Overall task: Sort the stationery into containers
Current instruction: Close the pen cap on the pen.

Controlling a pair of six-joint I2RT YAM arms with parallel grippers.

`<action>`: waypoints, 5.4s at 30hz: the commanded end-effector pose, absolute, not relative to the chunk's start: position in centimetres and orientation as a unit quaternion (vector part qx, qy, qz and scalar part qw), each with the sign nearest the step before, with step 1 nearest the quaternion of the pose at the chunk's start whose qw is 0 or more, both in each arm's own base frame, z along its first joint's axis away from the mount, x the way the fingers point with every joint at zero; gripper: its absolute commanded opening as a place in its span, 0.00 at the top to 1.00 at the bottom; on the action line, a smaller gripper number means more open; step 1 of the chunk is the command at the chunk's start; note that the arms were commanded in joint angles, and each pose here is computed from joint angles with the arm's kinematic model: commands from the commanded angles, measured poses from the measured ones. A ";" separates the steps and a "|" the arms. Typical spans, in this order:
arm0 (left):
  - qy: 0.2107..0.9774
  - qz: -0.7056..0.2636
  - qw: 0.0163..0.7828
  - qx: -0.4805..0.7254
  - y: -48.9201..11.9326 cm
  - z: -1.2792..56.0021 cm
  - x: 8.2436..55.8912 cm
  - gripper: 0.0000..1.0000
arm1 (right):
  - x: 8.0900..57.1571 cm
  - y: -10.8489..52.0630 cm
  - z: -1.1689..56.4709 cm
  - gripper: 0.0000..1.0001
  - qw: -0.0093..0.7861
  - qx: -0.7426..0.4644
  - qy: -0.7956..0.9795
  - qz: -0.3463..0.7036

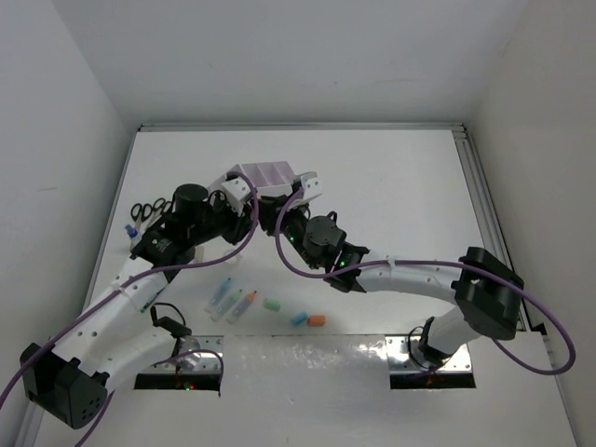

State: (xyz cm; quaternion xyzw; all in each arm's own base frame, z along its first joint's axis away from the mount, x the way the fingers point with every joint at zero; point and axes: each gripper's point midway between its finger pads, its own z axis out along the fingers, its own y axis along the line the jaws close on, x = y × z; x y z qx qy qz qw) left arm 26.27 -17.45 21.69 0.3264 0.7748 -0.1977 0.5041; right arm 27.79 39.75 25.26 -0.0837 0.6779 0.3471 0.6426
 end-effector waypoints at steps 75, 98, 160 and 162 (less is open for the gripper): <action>0.588 -0.247 0.631 0.442 -20.6 31.4 23.9 0.52 | 24.3 39.6 19.6 1.00 0.529 -0.151 0.775 0.310; 0.625 -0.285 0.589 0.425 -20.5 27.6 22.0 0.31 | 27.2 35.9 28.7 1.00 0.622 -0.101 0.720 0.290; 0.669 -0.274 0.573 0.387 -22.3 25.1 23.4 1.00 | 27.4 36.8 32.6 0.64 0.633 -0.100 0.704 0.306; 0.667 -0.272 0.576 0.386 -22.3 25.2 23.4 1.00 | 27.6 37.0 32.0 0.69 0.628 -0.104 0.709 0.304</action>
